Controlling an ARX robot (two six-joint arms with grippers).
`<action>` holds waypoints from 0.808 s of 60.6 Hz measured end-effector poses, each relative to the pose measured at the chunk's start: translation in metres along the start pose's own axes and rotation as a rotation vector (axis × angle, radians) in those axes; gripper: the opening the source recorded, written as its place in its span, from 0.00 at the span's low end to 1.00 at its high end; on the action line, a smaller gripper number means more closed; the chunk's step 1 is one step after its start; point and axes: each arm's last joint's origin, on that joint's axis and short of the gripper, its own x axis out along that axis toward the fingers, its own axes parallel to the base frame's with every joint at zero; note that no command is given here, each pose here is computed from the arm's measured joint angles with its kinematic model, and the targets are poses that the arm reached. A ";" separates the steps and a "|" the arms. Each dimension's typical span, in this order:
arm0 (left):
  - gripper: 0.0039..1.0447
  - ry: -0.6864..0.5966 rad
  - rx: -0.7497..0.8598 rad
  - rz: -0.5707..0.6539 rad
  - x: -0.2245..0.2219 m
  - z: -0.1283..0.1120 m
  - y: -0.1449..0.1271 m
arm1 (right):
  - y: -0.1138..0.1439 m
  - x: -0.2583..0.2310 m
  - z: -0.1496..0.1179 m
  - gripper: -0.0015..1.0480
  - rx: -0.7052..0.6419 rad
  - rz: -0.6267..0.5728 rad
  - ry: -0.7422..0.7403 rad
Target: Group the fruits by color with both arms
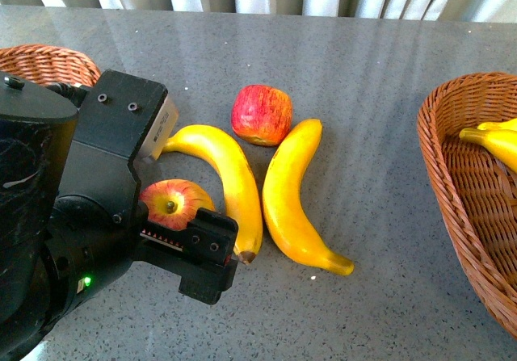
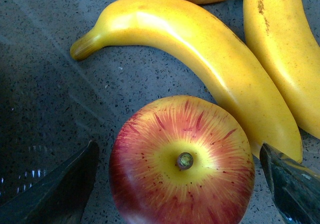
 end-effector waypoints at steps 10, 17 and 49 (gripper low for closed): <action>0.91 0.005 0.003 -0.002 0.001 -0.003 -0.001 | 0.000 0.000 0.000 0.91 0.000 0.000 0.000; 0.73 0.007 0.007 -0.001 0.000 -0.004 -0.001 | 0.000 0.000 0.000 0.91 0.000 0.000 0.000; 0.67 -0.196 -0.130 0.064 -0.060 0.051 0.043 | 0.000 0.000 0.000 0.91 0.000 0.000 0.000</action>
